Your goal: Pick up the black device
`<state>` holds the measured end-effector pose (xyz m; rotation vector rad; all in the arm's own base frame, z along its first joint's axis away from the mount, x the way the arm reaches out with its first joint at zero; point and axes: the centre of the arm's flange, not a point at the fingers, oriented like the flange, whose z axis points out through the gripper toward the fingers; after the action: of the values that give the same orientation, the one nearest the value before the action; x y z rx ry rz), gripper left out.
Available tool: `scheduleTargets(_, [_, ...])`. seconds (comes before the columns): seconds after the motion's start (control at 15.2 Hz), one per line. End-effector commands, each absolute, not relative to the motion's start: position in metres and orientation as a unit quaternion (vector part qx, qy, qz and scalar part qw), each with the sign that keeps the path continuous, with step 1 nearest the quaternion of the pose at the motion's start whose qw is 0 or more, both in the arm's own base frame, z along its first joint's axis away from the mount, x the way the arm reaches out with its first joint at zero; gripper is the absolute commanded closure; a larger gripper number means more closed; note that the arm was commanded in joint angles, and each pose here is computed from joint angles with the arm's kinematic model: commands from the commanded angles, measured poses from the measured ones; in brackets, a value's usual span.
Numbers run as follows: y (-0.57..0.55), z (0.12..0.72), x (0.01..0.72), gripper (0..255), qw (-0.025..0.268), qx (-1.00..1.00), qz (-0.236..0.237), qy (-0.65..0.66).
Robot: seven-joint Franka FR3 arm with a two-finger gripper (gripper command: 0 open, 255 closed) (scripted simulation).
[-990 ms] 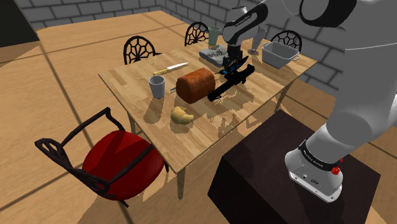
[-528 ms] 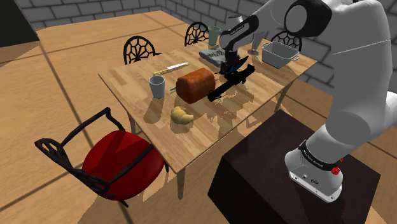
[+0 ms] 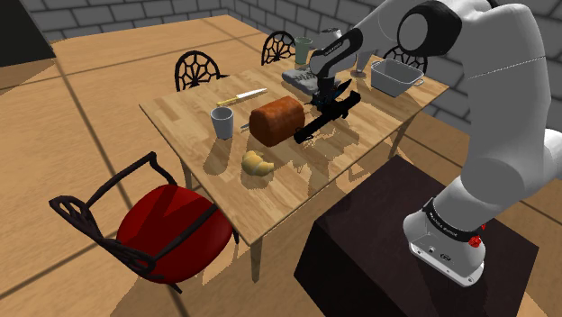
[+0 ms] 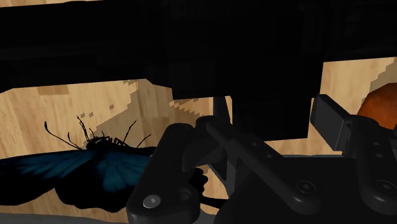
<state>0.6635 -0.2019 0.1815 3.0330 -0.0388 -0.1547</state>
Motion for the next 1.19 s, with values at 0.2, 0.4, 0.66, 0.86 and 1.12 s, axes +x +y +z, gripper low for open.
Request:
scheduleTargets(0.2, [-0.201,0.181,0.664,255,0.052,0.997,-0.051,-0.012])
scheduleTargets(0.4, [-0.202,0.18,0.663,255,0.052,0.997,-0.051,-0.012])
scheduleTargets(0.66, [-0.202,0.201,0.663,255,0.052,0.997,-0.051,-0.012])
scheduleTargets(0.86, [-0.202,0.217,0.663,255,0.052,0.997,-0.051,-0.012])
scheduleTargets(1.12, [-0.202,0.238,0.663,255,0.052,0.997,-0.051,-0.012])
